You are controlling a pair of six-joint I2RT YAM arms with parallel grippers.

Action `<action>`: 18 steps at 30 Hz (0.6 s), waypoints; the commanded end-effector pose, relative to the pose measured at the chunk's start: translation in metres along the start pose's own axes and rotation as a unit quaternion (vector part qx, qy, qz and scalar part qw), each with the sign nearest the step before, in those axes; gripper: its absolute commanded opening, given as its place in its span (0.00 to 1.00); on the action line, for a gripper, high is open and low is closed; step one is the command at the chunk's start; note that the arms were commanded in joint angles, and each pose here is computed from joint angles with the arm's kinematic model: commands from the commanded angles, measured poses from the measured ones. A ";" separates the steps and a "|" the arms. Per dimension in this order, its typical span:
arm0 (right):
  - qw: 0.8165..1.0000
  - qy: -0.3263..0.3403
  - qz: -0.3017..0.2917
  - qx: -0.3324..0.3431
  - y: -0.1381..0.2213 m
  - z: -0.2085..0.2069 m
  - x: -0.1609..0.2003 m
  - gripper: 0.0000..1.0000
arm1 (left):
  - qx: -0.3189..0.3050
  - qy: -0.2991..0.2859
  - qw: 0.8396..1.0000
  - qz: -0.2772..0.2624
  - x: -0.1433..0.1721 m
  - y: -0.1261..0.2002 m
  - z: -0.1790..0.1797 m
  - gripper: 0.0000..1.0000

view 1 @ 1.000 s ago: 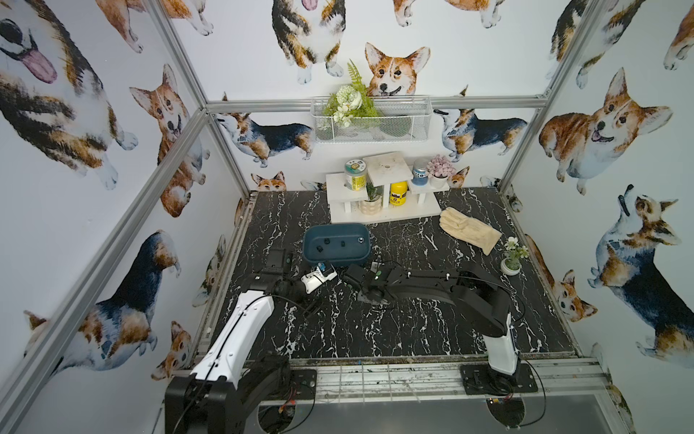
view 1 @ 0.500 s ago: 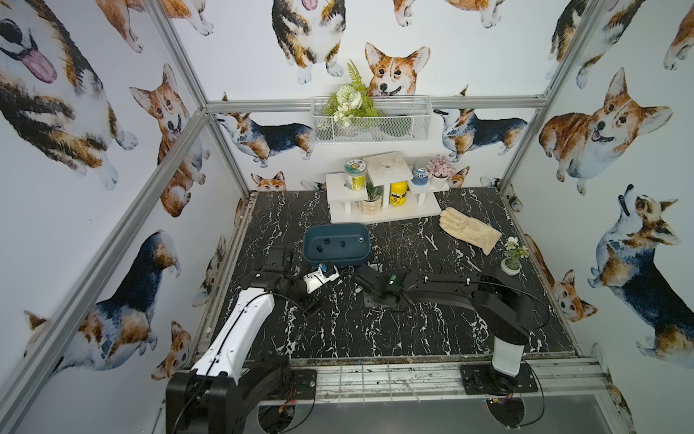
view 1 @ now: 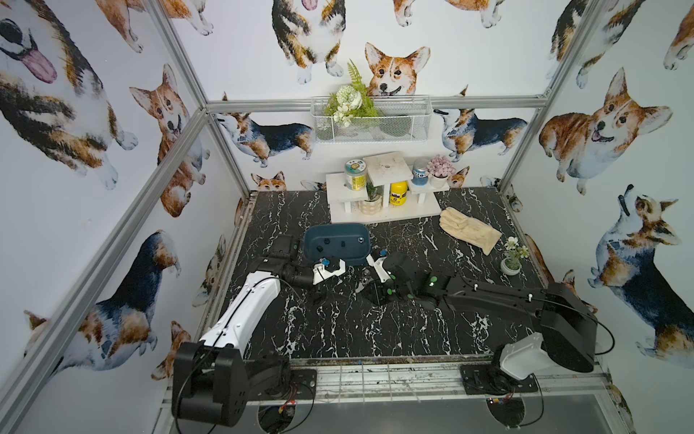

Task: Put the nuts on the desktop into the storage box
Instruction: Pick up the nut from the center of the board.

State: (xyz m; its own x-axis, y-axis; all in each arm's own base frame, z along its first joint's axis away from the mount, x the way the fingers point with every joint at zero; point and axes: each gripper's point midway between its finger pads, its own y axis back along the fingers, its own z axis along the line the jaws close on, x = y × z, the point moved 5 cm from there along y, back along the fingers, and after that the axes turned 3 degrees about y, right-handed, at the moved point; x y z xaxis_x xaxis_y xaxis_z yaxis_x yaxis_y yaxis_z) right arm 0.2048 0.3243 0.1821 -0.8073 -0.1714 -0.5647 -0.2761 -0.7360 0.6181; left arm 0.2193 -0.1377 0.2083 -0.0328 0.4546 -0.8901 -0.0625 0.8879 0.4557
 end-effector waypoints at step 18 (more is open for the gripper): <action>0.984 0.025 -0.073 -0.160 0.035 0.040 -0.021 0.12 | 0.109 -0.062 0.991 -0.040 -0.032 -0.029 -0.022 0.75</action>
State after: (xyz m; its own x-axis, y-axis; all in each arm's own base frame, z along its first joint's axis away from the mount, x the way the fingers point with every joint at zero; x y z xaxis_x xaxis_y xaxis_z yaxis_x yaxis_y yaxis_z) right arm 0.1906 0.3246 0.2248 -0.7605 -0.1083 -0.6402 -0.2016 -0.8979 0.3914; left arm 0.2024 -0.1768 0.2201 0.0852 0.3914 -0.9163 0.1389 0.9060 0.3999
